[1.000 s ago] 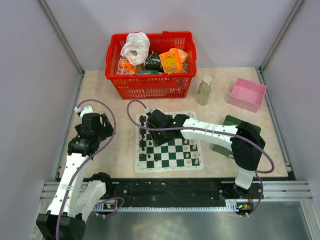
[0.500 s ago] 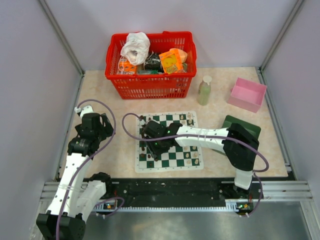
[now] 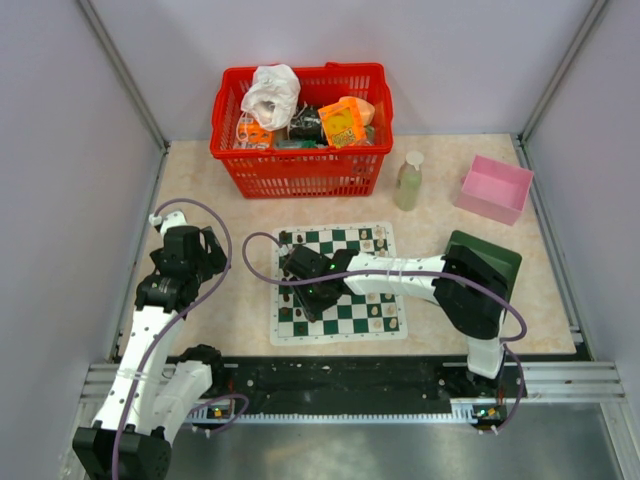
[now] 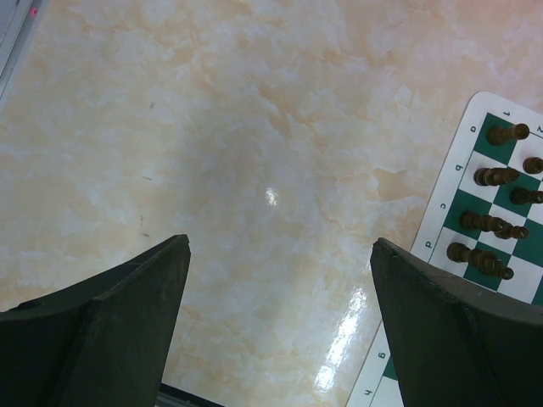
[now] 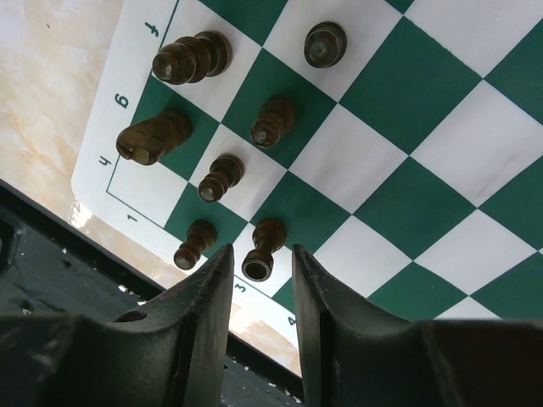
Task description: Set up the chess pieces on the board
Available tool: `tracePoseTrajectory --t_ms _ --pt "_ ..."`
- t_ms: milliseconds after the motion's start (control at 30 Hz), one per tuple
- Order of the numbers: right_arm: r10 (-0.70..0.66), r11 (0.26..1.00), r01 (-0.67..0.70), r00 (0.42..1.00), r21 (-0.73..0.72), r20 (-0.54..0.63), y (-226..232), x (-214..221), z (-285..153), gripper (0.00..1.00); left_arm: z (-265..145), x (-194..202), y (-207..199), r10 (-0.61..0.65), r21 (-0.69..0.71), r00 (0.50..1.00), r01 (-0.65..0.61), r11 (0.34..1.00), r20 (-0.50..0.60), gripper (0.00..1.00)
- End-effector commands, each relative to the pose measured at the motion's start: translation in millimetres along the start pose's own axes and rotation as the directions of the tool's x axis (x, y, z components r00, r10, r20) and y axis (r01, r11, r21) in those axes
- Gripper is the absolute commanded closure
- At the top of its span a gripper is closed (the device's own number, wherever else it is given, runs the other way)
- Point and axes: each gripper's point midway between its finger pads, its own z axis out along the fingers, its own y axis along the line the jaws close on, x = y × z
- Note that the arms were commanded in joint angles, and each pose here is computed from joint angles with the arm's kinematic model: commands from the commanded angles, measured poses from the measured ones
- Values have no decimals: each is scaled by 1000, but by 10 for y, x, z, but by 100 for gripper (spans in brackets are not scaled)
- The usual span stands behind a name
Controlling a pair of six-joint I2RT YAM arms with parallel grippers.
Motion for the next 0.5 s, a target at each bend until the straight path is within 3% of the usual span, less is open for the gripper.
tracePoseTrajectory --t_ms 0,100,467 --pt "-3 1000 3 1000 -9 -1 45 30 24 68 -8 -66 -22 -7 6 1000 7 1000 22 7" --pt "1 1000 -1 1000 -8 -2 38 32 21 73 -11 -67 -25 -8 8 1000 8 1000 23 7" --pt "-8 1000 8 1000 2 -23 19 75 56 70 -13 -71 -29 -9 11 1000 9 1000 25 7"
